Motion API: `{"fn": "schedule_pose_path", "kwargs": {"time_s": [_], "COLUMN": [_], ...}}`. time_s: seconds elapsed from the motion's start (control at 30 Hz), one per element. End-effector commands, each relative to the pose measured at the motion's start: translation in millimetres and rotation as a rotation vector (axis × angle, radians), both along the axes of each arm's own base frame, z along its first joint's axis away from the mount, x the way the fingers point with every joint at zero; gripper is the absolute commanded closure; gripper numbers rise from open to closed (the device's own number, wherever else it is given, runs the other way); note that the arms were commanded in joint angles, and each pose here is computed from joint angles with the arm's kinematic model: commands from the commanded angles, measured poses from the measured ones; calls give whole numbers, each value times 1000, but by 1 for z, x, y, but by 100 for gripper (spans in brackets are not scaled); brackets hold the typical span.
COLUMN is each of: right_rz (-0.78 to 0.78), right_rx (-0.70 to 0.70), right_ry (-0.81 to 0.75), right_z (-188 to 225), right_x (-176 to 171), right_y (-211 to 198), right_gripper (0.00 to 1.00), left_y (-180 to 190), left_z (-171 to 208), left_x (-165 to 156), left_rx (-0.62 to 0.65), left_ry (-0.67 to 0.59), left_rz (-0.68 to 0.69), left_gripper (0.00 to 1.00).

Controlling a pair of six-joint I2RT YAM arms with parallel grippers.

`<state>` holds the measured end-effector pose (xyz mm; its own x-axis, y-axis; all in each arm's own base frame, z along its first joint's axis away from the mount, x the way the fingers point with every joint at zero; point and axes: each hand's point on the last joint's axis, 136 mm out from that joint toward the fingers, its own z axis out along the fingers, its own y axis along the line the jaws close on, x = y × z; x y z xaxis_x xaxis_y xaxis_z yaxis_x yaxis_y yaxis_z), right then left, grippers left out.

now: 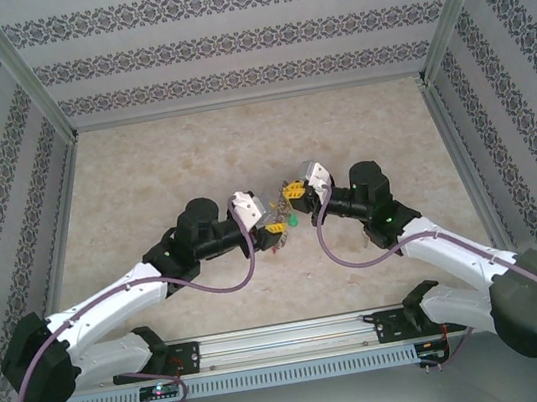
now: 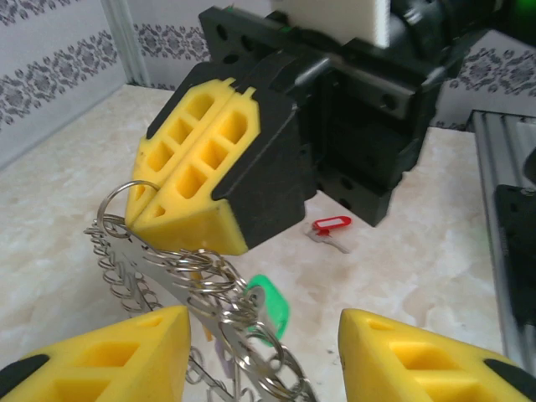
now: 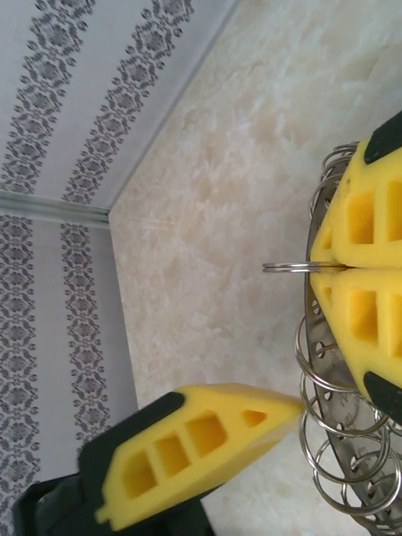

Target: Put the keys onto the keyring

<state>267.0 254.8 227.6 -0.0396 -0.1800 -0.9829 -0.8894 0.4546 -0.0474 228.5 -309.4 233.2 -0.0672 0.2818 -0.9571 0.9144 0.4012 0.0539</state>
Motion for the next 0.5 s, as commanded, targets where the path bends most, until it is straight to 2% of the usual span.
{"fn": "schedule_pose_path", "kwargs": {"time_s": [0.0, 0.13, 0.27, 0.37, 0.47], "right_rz": [116, 205, 304, 345, 372], "right_rx": [27, -7, -30, -77, -135], "right_ry": [-86, -97, -112, -116, -140], "right_z": [12, 0, -6, -15, -23], "right_x": [-10, -17, -27, -29, -33], "right_y": [7, 9, 15, 17, 21], "right_gripper": [100, 100, 100, 100, 100], "left_y": [7, 24, 43, 50, 53], "left_z": [-7, -12, -16, -17, -17], "left_x": [-19, -24, -15, -5, 6], "left_rx": [1, 9, 31, 54, 64], "left_ry": [55, 46, 5, -12, -17], "left_rz": [-42, -1, 87, 98, 86], "left_gripper": [48, 44, 42, 49, 61]}}
